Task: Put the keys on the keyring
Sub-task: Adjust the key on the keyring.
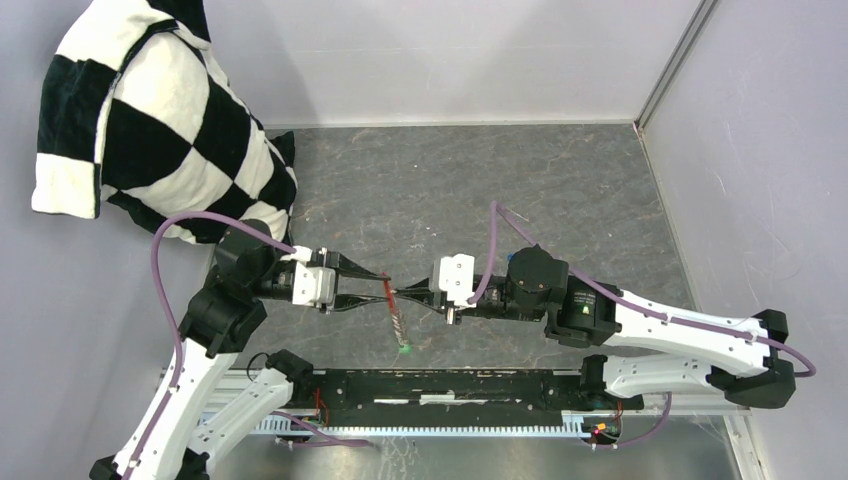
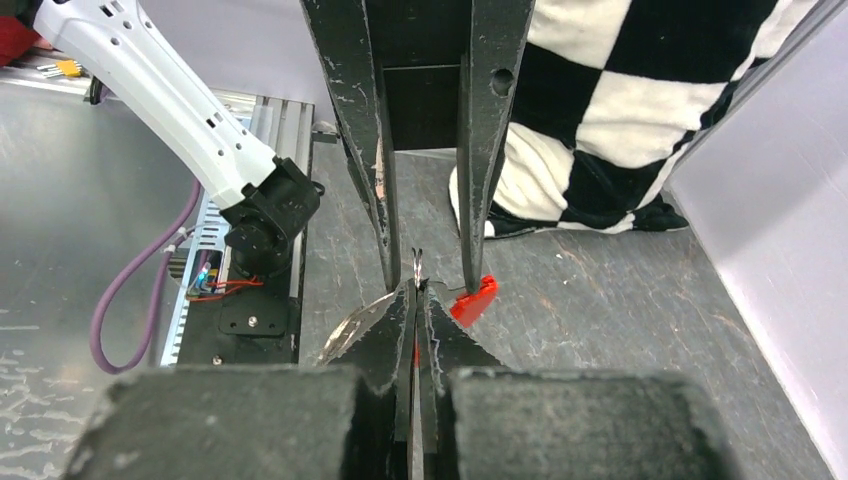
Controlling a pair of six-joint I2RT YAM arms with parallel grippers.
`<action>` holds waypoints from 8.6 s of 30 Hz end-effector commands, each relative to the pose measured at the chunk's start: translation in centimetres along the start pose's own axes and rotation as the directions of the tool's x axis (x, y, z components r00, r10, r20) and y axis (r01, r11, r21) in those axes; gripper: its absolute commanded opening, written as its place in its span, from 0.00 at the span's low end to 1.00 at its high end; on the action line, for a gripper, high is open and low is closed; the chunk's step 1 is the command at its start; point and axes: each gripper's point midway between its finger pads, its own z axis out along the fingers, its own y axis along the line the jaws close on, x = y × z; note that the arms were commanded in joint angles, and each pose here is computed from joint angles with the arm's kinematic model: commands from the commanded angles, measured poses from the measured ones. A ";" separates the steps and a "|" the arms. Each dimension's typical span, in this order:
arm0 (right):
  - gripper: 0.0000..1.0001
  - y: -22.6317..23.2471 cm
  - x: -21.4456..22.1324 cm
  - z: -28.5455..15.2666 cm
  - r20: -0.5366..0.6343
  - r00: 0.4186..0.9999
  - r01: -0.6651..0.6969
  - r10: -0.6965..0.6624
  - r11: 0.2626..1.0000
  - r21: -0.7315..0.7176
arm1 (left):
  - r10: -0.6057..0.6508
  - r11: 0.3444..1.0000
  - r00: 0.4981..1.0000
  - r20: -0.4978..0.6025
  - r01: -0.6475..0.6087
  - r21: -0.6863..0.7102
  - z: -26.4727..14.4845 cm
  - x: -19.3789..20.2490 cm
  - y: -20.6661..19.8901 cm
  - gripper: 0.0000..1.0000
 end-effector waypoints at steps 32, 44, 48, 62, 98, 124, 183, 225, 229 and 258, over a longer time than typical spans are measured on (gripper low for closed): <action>0.33 -0.7 -2.2 0.9 -0.008 1.000 -0.010 0.010 1.000 -0.006 | 0.152 0.985 0.988 0.000 -0.151 0.085 -0.6 -0.4 -1.9 0.02; 0.58 -0.8 -4.1 -5.9 0.356 0.934 -0.036 -0.008 0.992 0.118 | 0.186 0.971 0.959 0.212 -0.212 0.107 -0.7 -6.3 -2.6 0.02; 0.54 0.3 -4.2 -5.6 0.399 0.917 -0.038 0.009 0.997 0.067 | 0.181 0.963 0.955 0.235 -0.220 0.155 -0.6 -6.9 -2.8 0.02; 0.43 0.9 -6.1 -3.6 0.502 0.865 -0.026 0.011 0.999 0.022 | 0.169 0.958 0.954 0.247 -0.218 0.188 -0.4 -7.9 -2.3 0.02; 0.18 0.2 -6.7 -1.2 0.512 0.857 -0.083 0.048 0.995 0.046 | 0.162 0.971 0.963 0.215 -0.195 0.141 -0.1 -6.2 -1.7 0.02; 0.00 -0.8 1.8 0.4 -0.442 0.885 -0.132 0.146 0.989 0.064 | 0.168 0.980 0.986 -0.016 -0.165 0.113 -0.7 0.2 -2.3 0.29; 0.05 1.7 0.1 5.0 -0.386 0.910 -0.205 0.148 0.973 -0.109 | -0.053 0.994 0.997 -0.060 0.058 0.093 0.8 3.9 -1.1 0.02; 0.39 1.8 -2.7 -0.9 0.296 0.954 -0.035 0.041 0.999 -0.025 | 0.114 0.972 0.973 0.203 -0.151 0.181 0.2 -4.4 -2.6 0.02; 0.32 1.6 -2.4 -0.8 0.281 0.959 -0.040 0.043 0.999 -0.016 | 0.113 0.971 0.972 0.205 -0.151 0.185 0.2 -4.5 -2.7 0.02; 0.01 0.2 3.7 0.5 -0.460 0.886 -0.083 0.061 0.996 -0.028 | 0.076 0.993 0.993 -0.090 -0.067 0.098 -0.2 3.2 -1.7 0.28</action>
